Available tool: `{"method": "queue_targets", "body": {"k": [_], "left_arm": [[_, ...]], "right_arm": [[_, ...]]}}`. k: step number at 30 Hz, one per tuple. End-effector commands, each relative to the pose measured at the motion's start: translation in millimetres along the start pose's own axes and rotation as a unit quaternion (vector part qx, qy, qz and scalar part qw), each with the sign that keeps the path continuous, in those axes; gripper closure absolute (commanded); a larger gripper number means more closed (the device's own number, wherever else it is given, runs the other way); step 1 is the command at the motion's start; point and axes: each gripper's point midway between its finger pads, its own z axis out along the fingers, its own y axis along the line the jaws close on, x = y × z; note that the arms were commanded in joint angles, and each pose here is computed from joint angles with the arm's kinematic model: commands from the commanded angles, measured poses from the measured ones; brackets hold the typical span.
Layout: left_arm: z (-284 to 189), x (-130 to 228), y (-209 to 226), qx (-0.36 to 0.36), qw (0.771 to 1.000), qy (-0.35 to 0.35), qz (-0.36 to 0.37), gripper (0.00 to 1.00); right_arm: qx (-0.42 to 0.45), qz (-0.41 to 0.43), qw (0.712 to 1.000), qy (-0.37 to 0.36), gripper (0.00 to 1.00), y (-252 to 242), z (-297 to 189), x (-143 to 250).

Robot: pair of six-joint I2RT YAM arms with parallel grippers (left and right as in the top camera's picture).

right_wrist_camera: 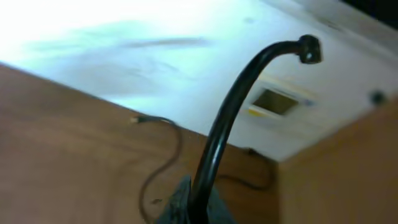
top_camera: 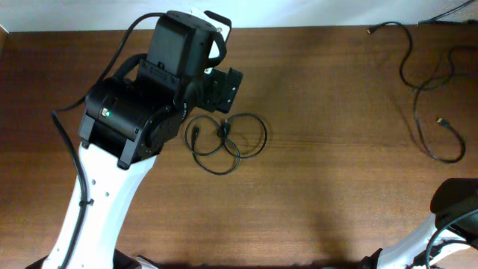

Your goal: Untangle cables

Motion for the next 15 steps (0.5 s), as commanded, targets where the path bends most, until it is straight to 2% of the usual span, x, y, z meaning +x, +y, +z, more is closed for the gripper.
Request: {"method": "queue_targets", "body": {"k": [1,3,5,6,7,9,11,15], "left_arm": [[-9.4,-3.8,5.1,-0.003,1.000,-0.015,0.000,0.01],[-9.4,-5.1,5.1,-0.003,1.000,-0.018,-0.001,0.01],[-9.5,-7.1,5.2,-0.003,1.000,-0.022,-0.002,0.01],[-9.5,-7.4,5.2,-0.003,1.000,-0.022,-0.002,0.01],[-9.5,-7.5,5.2,-0.003,1.000,-0.023,-0.002,0.01],[-9.5,-8.0,5.3,-0.003,1.000,-0.024,-0.003,0.01],[-9.5,-7.1,5.1,-0.003,1.000,-0.022,-0.002,0.01],[-9.3,-3.2,5.1,-0.003,1.000,-0.014,0.000,0.01]], "right_arm": [[0.091,0.038,0.995,0.012,0.96,-49.0,3.1,13.3],[0.100,0.046,0.994,0.023,0.96,-67.1,30.4,42.6],[0.096,0.074,0.991,0.063,0.96,-82.5,55.7,97.0],[0.087,0.104,0.986,0.100,0.96,-89.7,66.7,143.4],[0.076,0.120,0.983,0.116,0.96,-89.9,71.1,165.6],[0.016,0.168,0.976,0.136,0.96,-73.9,82.9,211.8],[-0.040,0.212,0.956,0.197,0.96,-36.7,98.7,268.8],[-0.112,0.223,0.932,0.261,0.96,31.6,112.4,347.6]]}}
